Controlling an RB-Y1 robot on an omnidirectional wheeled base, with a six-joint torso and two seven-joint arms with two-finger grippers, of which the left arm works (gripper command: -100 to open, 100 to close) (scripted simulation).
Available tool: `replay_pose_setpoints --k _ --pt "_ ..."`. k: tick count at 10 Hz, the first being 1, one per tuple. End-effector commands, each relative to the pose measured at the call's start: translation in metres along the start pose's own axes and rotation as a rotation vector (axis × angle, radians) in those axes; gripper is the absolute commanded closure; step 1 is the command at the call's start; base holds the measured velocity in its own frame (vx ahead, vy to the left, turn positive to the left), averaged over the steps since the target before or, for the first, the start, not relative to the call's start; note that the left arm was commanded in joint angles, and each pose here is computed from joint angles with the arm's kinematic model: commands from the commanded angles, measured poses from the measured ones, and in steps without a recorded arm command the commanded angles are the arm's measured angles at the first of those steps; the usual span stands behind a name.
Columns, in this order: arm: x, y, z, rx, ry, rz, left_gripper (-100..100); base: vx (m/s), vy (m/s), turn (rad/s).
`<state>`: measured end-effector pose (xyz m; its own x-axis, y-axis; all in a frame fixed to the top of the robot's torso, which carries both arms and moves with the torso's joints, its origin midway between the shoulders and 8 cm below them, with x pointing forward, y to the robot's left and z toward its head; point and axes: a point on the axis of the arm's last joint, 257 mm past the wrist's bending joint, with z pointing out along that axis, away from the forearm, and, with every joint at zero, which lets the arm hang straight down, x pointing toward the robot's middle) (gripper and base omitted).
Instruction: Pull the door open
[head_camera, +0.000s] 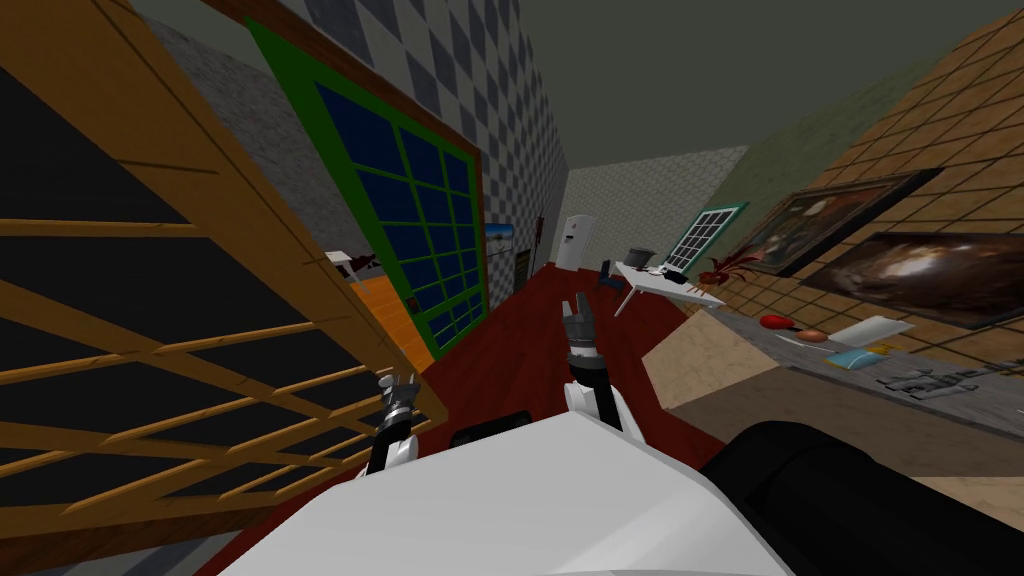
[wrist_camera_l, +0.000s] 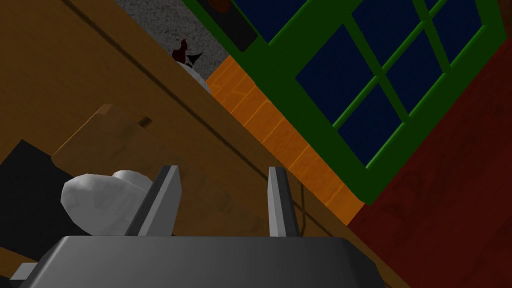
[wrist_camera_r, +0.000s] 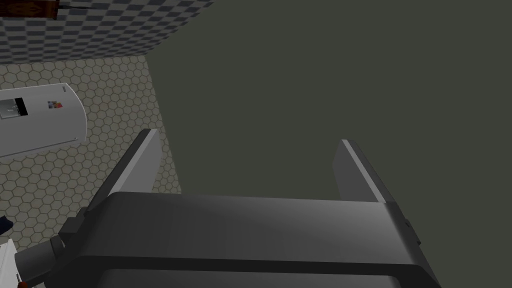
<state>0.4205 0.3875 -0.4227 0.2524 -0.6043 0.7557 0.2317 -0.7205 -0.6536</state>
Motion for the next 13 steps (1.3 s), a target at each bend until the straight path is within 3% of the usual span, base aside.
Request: replay_pose_setpoints --k 1,2,4,6,13 --pt "-0.002 -0.013 0.0023 0.022 0.002 -0.031 -100 -0.066 0.032 -0.05" --pt "-0.002 -0.013 0.0023 0.022 0.002 -0.031 -100 -0.019 0.016 0.0" --pt "0.004 -0.012 0.0062 0.025 0.006 -0.117 -100 -0.06 0.018 -0.075" --pt "0.004 -0.012 0.0062 0.025 0.006 -0.127 -100 -0.05 0.027 -0.02" --pt "0.016 -0.007 0.0149 0.03 0.017 -0.358 -100 -0.071 0.027 -0.063"
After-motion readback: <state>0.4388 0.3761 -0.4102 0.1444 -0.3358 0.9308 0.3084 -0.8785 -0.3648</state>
